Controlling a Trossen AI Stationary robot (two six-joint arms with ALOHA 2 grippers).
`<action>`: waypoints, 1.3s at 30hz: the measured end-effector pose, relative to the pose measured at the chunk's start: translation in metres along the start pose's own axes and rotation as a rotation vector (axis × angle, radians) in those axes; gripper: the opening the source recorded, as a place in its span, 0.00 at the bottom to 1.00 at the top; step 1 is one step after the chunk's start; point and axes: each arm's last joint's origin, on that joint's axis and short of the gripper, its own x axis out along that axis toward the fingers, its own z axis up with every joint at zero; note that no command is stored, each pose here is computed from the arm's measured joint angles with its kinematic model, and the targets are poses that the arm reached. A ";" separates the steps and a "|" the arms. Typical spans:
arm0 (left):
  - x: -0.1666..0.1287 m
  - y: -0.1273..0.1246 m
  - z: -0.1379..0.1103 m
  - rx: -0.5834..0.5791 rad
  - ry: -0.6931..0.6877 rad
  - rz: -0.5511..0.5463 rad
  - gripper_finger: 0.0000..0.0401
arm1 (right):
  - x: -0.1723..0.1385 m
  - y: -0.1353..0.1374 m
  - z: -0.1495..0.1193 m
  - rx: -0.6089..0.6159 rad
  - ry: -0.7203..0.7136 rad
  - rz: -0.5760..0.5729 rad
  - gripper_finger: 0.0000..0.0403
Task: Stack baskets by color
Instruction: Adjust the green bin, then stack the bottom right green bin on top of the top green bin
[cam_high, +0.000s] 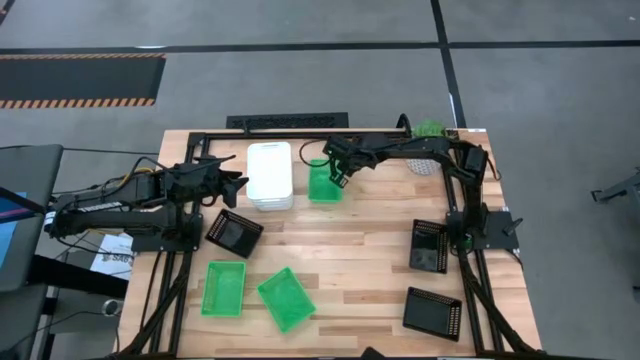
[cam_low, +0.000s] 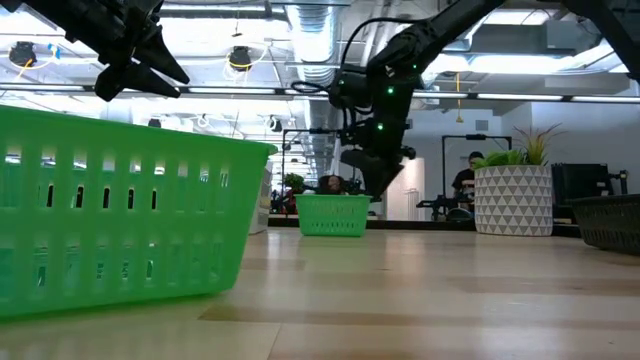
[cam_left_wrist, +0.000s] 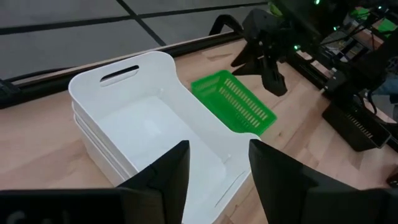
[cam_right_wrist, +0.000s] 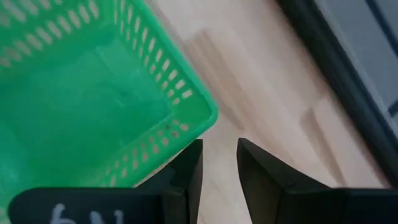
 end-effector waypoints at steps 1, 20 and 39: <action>0.000 0.000 0.000 0.000 0.000 0.000 0.38 | 0.000 0.001 0.002 -0.005 -0.022 0.003 0.30; 0.000 -0.002 -0.002 0.012 0.055 -0.080 0.38 | -0.128 0.073 -0.008 0.040 -0.020 0.133 0.33; 0.000 -0.001 -0.004 0.071 0.085 -0.068 0.38 | -0.107 0.243 -0.083 0.084 -0.068 0.337 0.61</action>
